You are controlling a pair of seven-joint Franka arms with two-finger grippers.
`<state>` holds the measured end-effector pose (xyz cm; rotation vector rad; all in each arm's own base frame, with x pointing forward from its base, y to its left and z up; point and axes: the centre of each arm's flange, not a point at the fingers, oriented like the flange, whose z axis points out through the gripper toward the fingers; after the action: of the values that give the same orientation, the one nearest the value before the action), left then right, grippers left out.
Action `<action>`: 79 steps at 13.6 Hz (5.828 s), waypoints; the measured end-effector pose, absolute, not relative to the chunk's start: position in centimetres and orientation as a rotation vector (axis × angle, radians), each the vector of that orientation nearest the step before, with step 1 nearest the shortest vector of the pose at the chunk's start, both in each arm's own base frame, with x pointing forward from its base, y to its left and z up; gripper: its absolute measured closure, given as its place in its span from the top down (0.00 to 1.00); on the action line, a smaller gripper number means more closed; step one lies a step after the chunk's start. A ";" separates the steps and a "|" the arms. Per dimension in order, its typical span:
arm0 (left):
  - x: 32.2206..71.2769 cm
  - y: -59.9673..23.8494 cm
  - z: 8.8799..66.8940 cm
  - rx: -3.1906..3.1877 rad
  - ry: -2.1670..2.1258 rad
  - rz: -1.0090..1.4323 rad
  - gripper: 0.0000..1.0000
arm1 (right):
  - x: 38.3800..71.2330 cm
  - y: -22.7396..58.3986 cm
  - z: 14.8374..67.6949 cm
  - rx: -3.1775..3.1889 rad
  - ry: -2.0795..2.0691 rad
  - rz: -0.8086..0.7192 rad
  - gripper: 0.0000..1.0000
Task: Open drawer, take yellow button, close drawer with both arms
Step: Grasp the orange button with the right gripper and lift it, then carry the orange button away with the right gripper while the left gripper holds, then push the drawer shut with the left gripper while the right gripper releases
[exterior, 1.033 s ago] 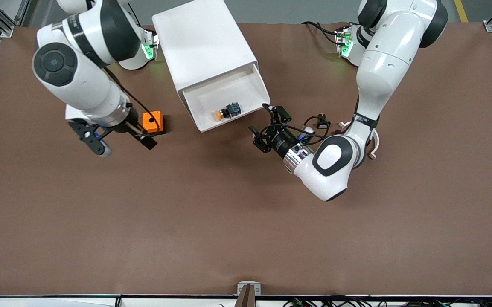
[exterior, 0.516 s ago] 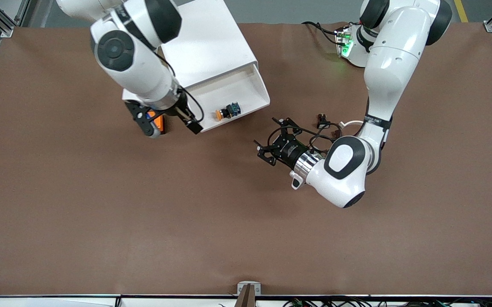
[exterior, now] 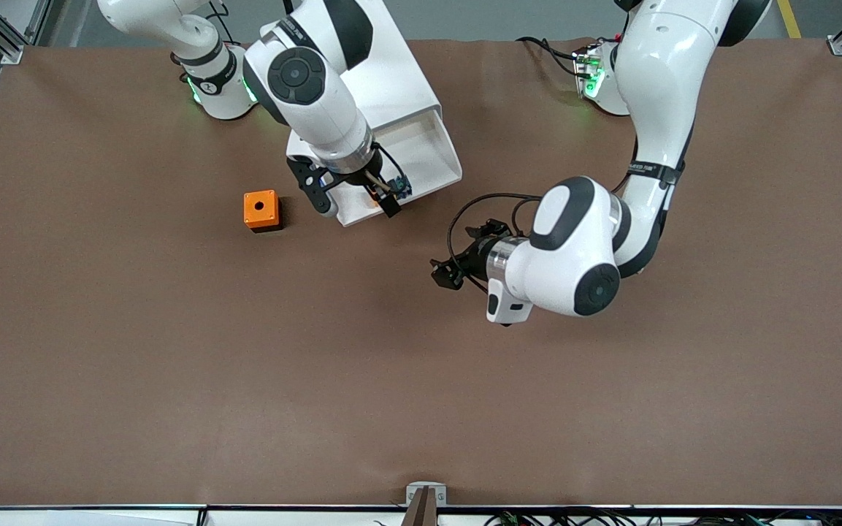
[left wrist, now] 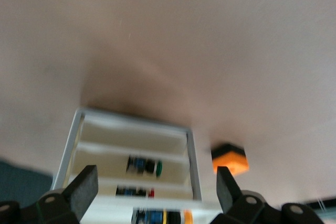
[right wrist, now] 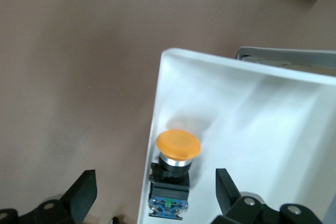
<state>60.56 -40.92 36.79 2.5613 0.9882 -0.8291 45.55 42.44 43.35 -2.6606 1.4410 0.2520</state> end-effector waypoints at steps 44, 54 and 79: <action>43.6 -56.4 37.4 3.061 0.633 -0.434 1.00 | 65.9 -6.9 30.9 -3.096 0.221 0.133 0.40; 40.4 -58.8 35.6 2.888 0.685 -0.796 1.00 | 65.8 -8.9 19.7 -3.148 0.155 0.219 0.40; 55.5 -40.0 51.9 2.868 0.496 -0.357 1.00 | 63.6 -7.4 45.5 -3.169 -0.068 -0.008 1.00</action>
<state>55.52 -40.01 51.89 2.8684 0.4960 -0.3566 63.57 -7.40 45.49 -3.1691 -0.0682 -0.0084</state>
